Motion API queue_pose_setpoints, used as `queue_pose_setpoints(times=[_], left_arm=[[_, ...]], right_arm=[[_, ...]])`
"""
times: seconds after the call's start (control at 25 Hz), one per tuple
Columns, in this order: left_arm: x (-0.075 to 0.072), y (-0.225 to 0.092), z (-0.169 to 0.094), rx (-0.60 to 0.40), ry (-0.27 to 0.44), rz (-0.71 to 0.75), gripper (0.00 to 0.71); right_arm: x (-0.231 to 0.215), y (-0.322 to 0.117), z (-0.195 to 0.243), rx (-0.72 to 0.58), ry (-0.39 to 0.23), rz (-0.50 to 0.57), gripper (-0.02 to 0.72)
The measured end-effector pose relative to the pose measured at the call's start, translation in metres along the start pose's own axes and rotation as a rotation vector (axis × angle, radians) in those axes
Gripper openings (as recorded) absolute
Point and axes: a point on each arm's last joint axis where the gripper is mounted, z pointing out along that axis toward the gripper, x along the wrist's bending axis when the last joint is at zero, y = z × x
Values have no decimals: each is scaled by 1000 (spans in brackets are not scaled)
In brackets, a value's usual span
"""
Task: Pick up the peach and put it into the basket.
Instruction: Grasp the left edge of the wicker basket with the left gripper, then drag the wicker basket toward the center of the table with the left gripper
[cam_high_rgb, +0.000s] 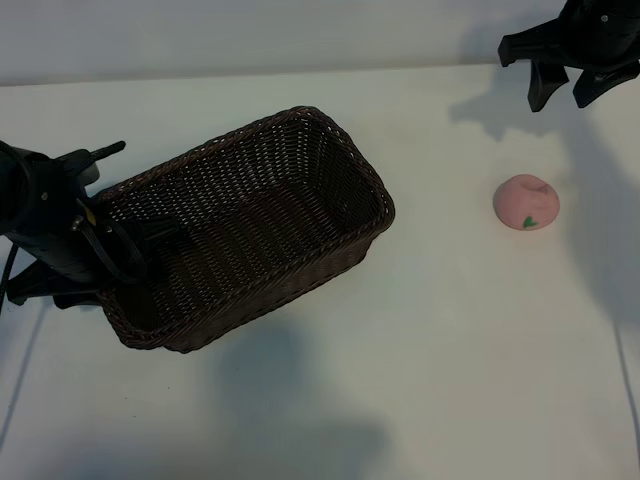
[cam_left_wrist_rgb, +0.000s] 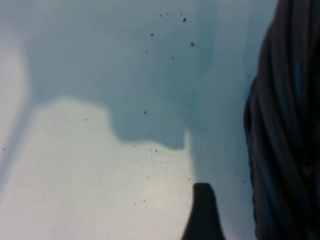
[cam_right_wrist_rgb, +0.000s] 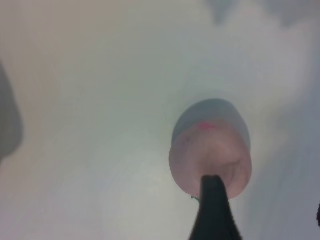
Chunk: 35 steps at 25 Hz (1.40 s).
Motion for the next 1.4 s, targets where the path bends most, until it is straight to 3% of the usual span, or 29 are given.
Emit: queue_pose_setpoints(times=[0.12, 0.32, 0.4, 0.72, 0.96, 1.16, 1.4], left_arm=[[0, 0, 0, 1, 1, 0, 412], [0, -1, 1, 10, 5, -10, 181], [-1, 0, 1, 2, -7, -25, 130], [-2, 0, 1, 0, -25, -22, 123], [-7, -1, -2, 8, -84, 29, 104], [-12, 2, -23, -32, -138, 101, 93], [-29, 22, -47, -60, -179, 215, 92]], right_arm=[[0, 0, 0, 0, 0, -1, 481], [0, 0, 0, 0, 0, -1, 481], [0, 0, 0, 0, 0, -1, 481], [0, 0, 0, 0, 0, 0, 481], [0, 0, 0, 0, 0, 0, 481], [0, 0, 0, 0, 0, -1, 481], [0, 0, 0, -1, 0, -1, 481]])
